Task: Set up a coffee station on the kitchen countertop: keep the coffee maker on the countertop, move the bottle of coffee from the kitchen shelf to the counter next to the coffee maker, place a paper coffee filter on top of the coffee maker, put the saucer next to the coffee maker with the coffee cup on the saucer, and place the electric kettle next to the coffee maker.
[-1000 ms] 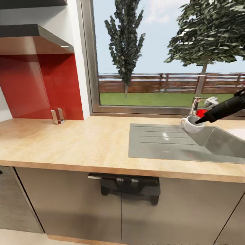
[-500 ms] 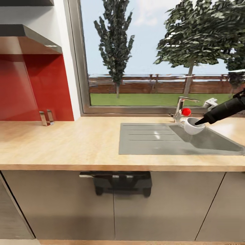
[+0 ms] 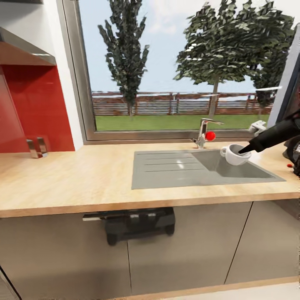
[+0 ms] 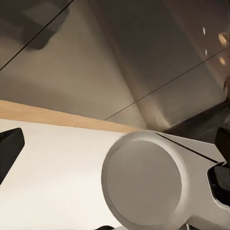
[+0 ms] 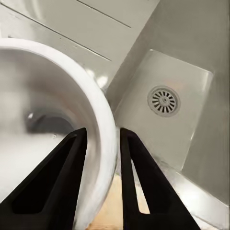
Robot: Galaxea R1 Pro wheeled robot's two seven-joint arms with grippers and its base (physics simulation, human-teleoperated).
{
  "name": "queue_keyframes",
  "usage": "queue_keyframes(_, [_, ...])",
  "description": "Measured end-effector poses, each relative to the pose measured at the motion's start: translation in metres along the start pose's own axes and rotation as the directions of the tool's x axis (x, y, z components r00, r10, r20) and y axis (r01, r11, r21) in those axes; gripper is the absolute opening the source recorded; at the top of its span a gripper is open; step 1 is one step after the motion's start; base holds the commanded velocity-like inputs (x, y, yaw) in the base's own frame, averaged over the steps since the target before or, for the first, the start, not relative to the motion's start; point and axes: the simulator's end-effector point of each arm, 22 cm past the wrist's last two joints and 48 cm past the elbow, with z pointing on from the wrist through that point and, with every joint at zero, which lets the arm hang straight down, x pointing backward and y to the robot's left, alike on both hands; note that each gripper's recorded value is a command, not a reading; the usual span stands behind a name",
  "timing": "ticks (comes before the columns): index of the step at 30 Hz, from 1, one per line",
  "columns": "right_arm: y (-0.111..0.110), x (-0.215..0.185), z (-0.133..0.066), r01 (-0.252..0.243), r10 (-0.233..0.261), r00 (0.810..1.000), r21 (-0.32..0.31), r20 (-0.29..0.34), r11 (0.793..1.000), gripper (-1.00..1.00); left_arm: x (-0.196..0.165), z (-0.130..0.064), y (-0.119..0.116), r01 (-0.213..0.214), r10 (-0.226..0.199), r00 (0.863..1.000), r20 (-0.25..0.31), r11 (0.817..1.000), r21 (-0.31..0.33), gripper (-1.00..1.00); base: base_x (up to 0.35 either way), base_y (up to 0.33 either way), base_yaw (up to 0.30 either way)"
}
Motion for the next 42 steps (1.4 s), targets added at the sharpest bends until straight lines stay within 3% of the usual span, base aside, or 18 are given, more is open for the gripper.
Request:
queue_keyframes(11, [0.000,0.000,-0.002,0.001,-0.001,1.000,0.001,0.002,1.000,-1.00,-0.001,0.000,0.000,-0.002,0.002,1.000,0.001,1.000,0.001,1.00,-0.203,0.142,-0.063])
queue_keyframes(23, [0.002,-0.003,-0.009,0.004,-0.004,1.000,0.006,0.012,1.000,-1.00,-0.003,0.001,-0.001,-0.009,0.009,1.000,0.007,1.000,0.007,1.00,-0.014,0.010,-0.200])
queue_keyframes(42, [0.003,-0.003,-0.012,0.003,-0.003,1.000,0.006,0.015,1.000,-1.00,-0.004,0.002,-0.002,-0.012,0.012,1.000,0.009,1.000,0.010,1.00,0.000,0.000,-0.057])
